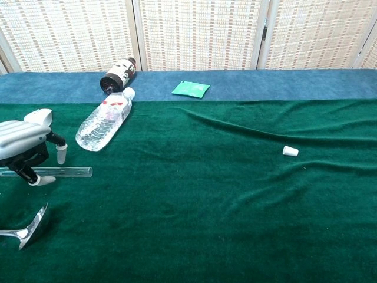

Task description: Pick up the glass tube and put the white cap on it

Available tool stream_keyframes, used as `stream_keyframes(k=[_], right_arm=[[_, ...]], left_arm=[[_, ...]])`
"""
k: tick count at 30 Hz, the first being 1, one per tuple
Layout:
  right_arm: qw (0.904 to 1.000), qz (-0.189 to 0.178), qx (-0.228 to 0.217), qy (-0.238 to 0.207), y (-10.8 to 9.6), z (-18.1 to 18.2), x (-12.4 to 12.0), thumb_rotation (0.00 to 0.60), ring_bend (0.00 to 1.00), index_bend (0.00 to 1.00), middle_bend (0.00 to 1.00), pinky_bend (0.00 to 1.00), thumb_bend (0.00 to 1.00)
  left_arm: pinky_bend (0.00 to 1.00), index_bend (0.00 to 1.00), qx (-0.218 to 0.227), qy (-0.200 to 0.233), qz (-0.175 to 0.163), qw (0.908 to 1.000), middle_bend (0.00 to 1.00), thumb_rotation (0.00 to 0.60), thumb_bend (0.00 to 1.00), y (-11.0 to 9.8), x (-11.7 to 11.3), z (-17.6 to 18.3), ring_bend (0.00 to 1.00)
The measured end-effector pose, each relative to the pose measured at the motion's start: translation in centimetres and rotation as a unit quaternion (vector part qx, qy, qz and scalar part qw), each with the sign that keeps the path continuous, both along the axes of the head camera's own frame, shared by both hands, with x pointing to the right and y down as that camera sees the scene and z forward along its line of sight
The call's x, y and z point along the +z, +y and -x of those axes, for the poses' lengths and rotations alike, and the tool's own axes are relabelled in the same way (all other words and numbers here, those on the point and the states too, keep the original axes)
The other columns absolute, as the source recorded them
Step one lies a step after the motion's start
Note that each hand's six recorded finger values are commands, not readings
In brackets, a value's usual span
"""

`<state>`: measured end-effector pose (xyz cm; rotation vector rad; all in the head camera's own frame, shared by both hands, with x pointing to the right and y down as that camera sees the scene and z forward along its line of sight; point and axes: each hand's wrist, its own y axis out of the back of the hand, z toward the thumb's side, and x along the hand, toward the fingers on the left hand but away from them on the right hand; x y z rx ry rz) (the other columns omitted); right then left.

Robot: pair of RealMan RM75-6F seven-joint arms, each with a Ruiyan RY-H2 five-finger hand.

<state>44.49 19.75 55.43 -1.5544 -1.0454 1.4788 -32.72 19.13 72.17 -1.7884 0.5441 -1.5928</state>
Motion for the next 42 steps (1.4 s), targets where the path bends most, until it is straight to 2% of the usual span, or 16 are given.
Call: stream_keyframes(k=[11, 26, 37, 42], right_arm=[[1.0000, 0.003, 0.002, -0.001, 0.1, -0.1, 0.1, 0.222, 0.18, 0.00, 0.07, 0.12, 0.35], [1.0000, 0.004, 0.006, 0.000, 0.1, -0.2, 0.2, 0.220, 0.19, 0.00, 0.07, 0.12, 0.35], [0.9999, 0.005, 0.010, 0.000, 0.2, -0.4, 0.2, 0.221, 0.19, 0.00, 0.07, 0.12, 0.35], [0.9999, 0.006, 0.013, -0.001, 0.2, -0.5, 0.2, 0.221, 0.20, 0.00, 0.08, 0.12, 0.35]], left_arm=[[0.82, 0.50, -0.020, -0.007, 0.008, 0.9997, 0.93, 0.600, 0.32, 0.1, 0.5, 1.1, 0.89], [0.82, 0.52, -0.029, -0.015, 0.013, 0.9994, 0.94, 0.600, 0.38, 0.1, 0.9, 1.7, 0.89], [0.84, 0.60, -0.023, -0.005, 0.001, 0.9997, 0.95, 0.600, 0.43, -0.1, 1.0, 1.5, 0.91], [0.84, 0.62, -0.017, 0.015, -0.012, 0.9997, 0.96, 0.600, 0.46, -0.4, 0.6, 1.0, 0.91]])
